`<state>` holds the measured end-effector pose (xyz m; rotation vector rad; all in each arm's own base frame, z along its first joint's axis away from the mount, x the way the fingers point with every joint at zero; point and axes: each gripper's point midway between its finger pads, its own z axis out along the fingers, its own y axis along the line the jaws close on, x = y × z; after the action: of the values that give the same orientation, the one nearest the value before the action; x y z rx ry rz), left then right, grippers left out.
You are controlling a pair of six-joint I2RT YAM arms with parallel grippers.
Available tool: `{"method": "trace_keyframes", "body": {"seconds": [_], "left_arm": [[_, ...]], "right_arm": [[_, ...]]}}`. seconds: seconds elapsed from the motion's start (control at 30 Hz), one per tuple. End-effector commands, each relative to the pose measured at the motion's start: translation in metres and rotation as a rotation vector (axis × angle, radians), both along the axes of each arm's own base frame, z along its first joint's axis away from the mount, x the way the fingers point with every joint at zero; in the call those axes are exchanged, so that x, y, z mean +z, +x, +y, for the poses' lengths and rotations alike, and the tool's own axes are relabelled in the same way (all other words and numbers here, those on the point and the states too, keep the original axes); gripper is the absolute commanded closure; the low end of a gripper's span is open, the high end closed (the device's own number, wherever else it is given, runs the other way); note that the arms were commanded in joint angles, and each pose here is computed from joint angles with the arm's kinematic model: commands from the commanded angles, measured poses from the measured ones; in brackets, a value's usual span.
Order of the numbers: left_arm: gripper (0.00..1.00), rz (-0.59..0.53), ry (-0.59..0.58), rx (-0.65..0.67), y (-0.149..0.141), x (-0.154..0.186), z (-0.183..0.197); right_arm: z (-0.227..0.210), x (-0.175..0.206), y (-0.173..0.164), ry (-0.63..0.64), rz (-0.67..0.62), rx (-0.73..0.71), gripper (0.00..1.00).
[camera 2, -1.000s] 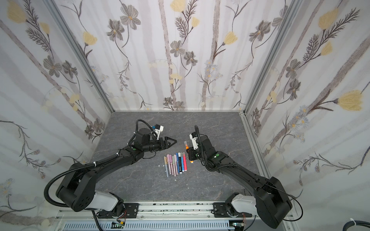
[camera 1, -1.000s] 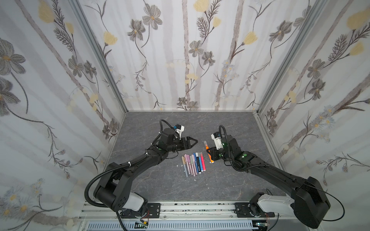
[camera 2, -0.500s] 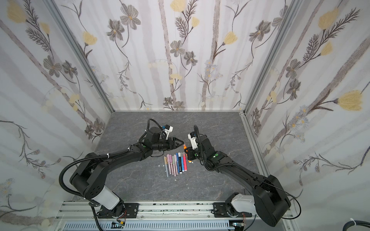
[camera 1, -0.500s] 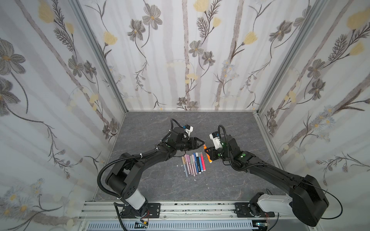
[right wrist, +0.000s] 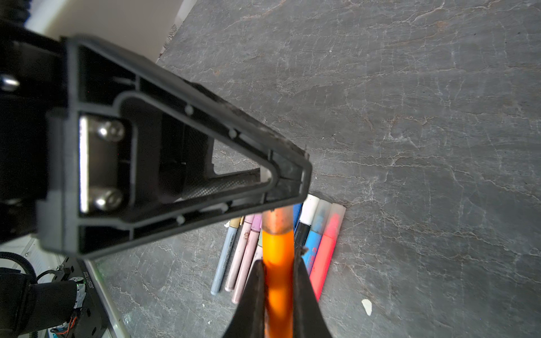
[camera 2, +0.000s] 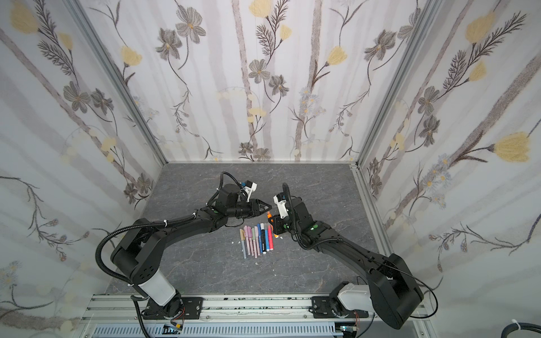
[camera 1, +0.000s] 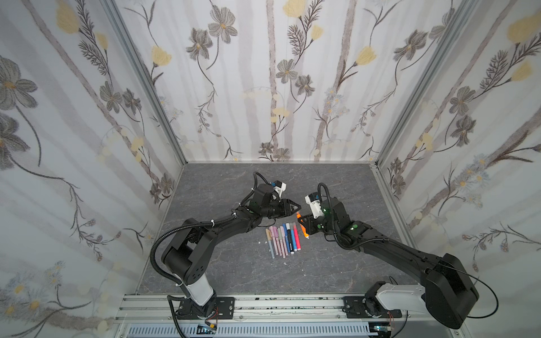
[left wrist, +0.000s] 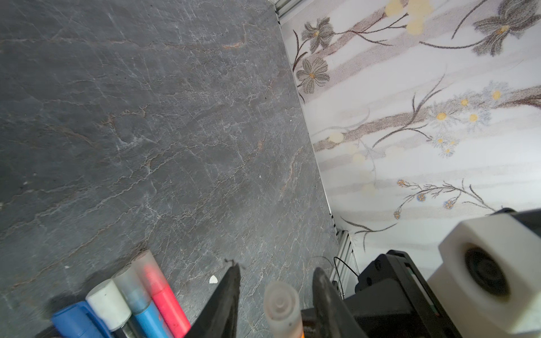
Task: Remove pen caps from pens
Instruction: Open the pen cap on the pen.
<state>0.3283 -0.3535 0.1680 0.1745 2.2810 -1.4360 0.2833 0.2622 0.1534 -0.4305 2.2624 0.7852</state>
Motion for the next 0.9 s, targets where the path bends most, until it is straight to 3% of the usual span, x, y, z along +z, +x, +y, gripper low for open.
{"method": "trace_keyframes", "body": {"seconds": [0.0, 0.53, 0.87], "left_arm": [[0.62, -0.023, -0.035, -0.008, 0.0025, 0.0119, -0.0039], [0.77, -0.013, -0.061, -0.027, -0.0006, 0.0136, -0.0074], [0.97, -0.005, -0.097, -0.046, -0.0054, 0.0195, -0.0100]], "right_arm": [[0.0030, 0.0053, 0.0059, 0.017, -0.034, -0.005, 1.00], [0.0037, 0.0082, 0.0095, 0.028, -0.046, -0.017, 1.00], [0.0049, 0.0063, 0.0116, 0.031, -0.043, -0.022, 1.00]]}}
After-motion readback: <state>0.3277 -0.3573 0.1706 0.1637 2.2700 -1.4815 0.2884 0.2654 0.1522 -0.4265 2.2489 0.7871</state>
